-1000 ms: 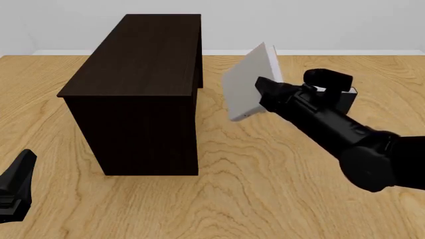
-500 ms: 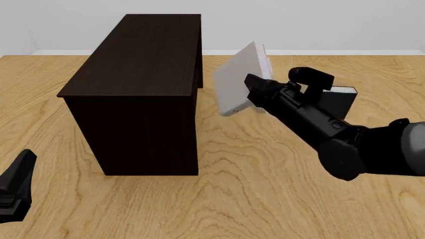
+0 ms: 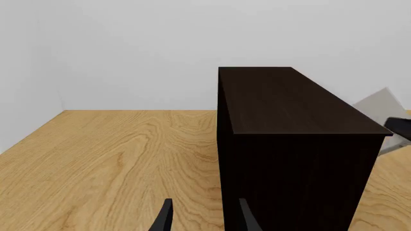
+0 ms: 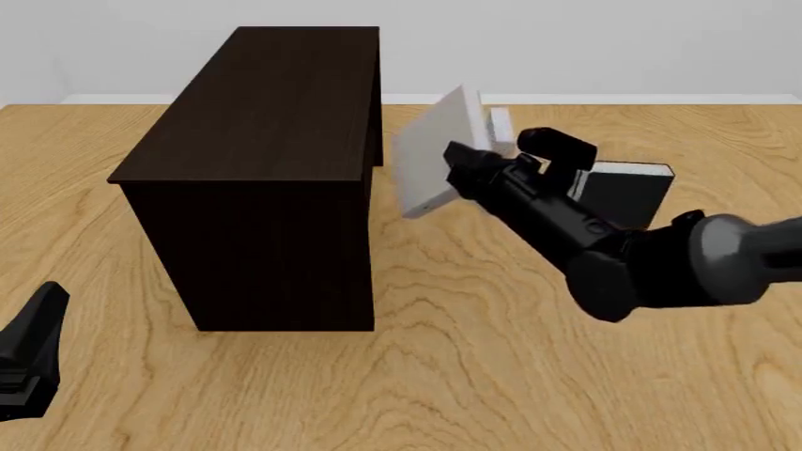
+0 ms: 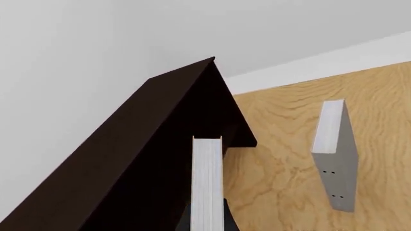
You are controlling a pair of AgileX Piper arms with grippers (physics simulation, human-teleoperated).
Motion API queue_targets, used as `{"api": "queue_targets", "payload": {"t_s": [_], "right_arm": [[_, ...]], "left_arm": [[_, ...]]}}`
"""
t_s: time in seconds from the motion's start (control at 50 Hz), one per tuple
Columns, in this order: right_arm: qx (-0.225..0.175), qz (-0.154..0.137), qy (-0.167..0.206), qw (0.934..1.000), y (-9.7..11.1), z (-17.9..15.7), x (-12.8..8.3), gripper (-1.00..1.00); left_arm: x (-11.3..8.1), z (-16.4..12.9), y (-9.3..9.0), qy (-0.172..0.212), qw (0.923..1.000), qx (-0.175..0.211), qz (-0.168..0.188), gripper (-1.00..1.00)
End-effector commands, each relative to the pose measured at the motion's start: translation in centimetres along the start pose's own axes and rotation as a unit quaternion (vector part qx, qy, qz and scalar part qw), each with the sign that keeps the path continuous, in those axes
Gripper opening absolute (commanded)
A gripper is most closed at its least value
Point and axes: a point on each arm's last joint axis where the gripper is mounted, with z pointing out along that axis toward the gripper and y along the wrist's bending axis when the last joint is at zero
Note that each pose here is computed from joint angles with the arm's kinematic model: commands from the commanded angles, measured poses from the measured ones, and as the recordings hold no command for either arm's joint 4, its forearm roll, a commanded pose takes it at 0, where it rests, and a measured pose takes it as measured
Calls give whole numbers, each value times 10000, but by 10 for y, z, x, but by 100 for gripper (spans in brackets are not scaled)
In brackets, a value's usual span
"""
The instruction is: Pick up the book on the right and place it under the cabinet shelf.
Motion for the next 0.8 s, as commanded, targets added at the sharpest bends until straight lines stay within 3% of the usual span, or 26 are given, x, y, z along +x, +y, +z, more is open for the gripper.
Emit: {"api": "queue_targets", "payload": {"t_s": [0.02, 0.46, 0.8], "right_arm": [[-4, 277, -54, 9996, -6, 12, 6, -100], [109, 560, -53, 9984, -23, 25, 22, -100], [199, 1041, 66, 9943, -38, 42, 48, -100]], "left_arm": [[0, 0, 0, 0, 10000, 0, 0, 100], [0, 0, 0, 0, 10000, 0, 0, 100], [0, 0, 0, 0, 10000, 0, 0, 100]]}}
